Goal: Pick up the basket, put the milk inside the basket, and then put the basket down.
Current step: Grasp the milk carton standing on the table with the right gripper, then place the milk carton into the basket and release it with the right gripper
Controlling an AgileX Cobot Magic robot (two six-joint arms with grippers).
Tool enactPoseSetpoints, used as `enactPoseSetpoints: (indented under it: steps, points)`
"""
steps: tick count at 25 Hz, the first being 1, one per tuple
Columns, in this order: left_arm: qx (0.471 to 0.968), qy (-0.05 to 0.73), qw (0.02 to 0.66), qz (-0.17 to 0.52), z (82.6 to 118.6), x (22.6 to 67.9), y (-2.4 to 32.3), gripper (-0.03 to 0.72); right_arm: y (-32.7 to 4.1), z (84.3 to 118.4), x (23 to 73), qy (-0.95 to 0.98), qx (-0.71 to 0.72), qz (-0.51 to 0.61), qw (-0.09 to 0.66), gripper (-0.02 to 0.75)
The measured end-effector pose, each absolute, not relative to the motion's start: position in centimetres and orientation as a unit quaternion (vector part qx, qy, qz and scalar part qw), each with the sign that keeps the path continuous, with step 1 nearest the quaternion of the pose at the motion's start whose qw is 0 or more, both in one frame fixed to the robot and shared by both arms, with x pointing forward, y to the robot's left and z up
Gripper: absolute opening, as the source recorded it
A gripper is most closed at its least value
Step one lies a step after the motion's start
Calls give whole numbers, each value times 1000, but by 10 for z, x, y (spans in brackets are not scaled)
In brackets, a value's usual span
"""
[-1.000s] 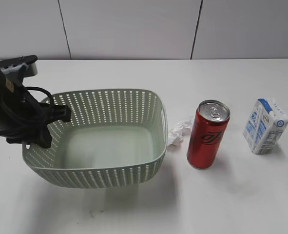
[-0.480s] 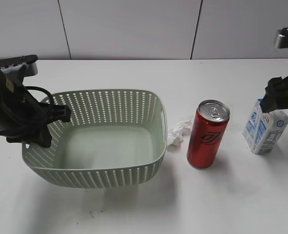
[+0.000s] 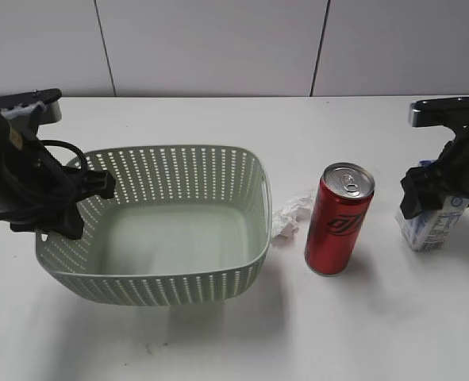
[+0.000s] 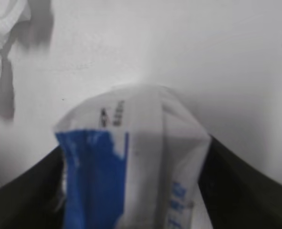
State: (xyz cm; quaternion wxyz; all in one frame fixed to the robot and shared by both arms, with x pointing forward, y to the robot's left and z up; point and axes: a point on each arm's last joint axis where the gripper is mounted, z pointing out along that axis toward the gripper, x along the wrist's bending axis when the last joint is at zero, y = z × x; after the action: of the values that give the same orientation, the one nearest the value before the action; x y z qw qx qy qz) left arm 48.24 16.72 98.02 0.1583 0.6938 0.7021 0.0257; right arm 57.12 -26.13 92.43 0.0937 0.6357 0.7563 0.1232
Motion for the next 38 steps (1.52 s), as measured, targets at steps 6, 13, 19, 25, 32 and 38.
enactPoseSetpoints:
  steps: [6, 13, 19, 25, 32, 38]
  points:
    - [694, 702, 158, 26, 980, 482, 167, -1, -261, 924, 570, 750, 645, 118, 85, 398]
    - [695, 701, 158, 26, 980, 482, 167, -1, -261, 930, 566, 747, 651, 113, 77, 338]
    - [695, 701, 157, 26, 980, 482, 167, -1, -262, 973, 555, 743, 645, 146, 106, 338]
    - [695, 702, 156, 26, 980, 482, 167, -1, -265, 1028, 529, 743, 628, 180, 146, 338]
    - [696, 700, 156, 28, 980, 482, 168, -1, -237, 1075, 490, 777, 567, 234, 142, 338]
    - [701, 698, 145, 30, 979, 481, 169, -1, -157, 1110, 464, 834, 446, 303, 120, 338]
